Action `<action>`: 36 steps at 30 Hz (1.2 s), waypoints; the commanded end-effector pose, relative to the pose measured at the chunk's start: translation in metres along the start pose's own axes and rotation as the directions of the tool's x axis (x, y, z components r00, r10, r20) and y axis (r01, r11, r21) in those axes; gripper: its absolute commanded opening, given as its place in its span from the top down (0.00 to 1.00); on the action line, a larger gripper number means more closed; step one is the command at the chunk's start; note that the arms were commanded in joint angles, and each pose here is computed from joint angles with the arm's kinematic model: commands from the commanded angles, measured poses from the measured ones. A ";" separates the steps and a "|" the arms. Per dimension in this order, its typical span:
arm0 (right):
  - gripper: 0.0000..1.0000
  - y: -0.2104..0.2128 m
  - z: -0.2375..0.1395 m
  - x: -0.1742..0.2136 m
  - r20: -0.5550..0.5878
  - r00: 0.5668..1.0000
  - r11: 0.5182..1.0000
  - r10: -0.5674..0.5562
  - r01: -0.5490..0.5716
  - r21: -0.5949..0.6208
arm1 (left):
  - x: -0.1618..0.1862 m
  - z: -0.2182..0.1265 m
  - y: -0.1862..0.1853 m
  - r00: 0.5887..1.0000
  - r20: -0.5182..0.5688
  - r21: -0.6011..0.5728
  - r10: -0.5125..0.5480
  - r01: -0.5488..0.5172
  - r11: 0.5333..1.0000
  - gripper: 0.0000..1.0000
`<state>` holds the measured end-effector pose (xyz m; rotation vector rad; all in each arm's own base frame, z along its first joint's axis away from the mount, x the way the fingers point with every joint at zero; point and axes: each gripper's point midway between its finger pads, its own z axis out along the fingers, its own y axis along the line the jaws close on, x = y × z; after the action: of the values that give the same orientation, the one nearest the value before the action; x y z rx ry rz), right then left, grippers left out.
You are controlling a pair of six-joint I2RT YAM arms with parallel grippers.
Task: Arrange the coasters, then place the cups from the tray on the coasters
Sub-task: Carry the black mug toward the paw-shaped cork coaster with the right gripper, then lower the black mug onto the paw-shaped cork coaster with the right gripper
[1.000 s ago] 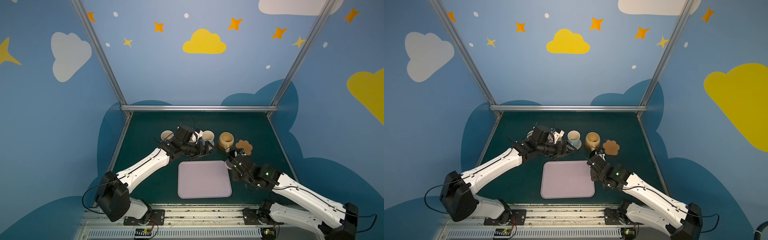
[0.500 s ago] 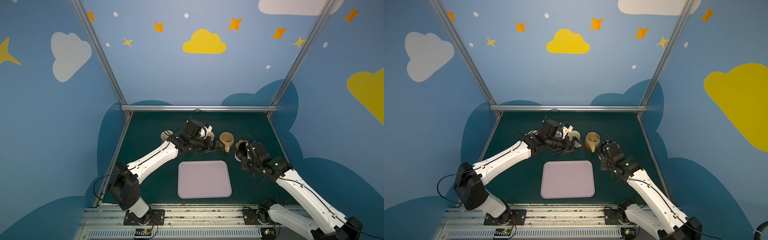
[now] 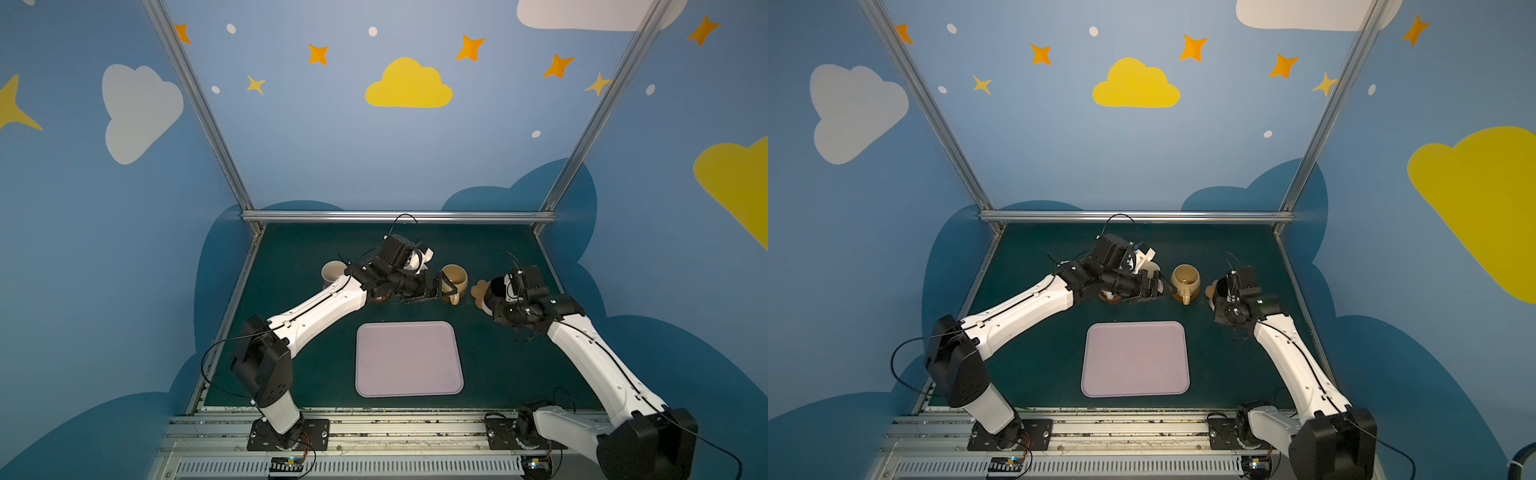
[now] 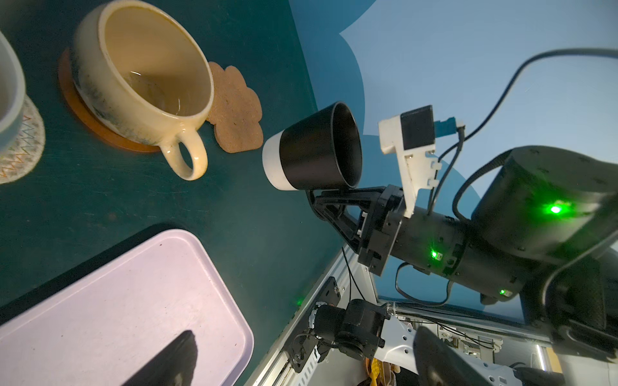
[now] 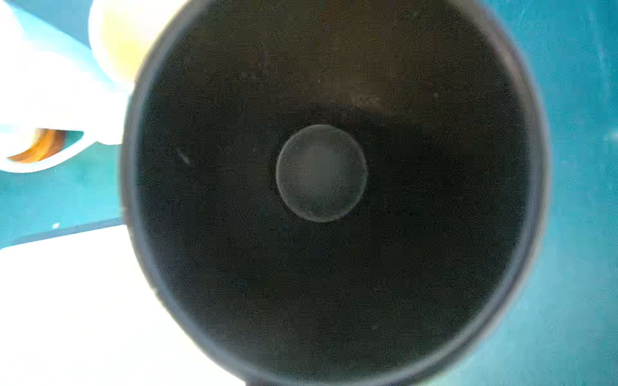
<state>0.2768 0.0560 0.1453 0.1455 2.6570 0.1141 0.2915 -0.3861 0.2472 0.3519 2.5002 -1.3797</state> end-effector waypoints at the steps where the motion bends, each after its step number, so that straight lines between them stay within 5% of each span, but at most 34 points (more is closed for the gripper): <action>1: 1.00 0.013 -0.012 -0.044 0.137 0.990 0.997 -0.014 0.023 -0.069 | -0.003 0.002 -0.007 1.000 -0.013 0.016 0.025 -0.025 1.000 0.00; 9: 1.00 0.008 0.010 -0.066 0.110 0.991 0.995 -0.072 0.080 -0.066 | -0.014 0.012 -0.013 1.000 -0.010 0.038 0.019 -0.019 0.999 0.00; 18: 1.00 -0.010 0.023 -0.092 0.104 0.984 0.988 -0.142 0.134 0.079 | -0.027 0.023 -0.017 1.000 0.004 0.051 0.021 -0.021 0.998 0.00; 36: 1.00 -0.013 0.058 -0.091 0.043 0.986 0.983 -0.160 0.155 0.100 | -0.029 0.038 -0.003 1.000 0.007 0.043 -0.005 0.005 0.999 0.00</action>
<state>0.3591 0.0375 0.1109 -0.0430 2.7174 -0.0524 0.3205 -0.4195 0.2369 0.3450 2.4958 -1.4242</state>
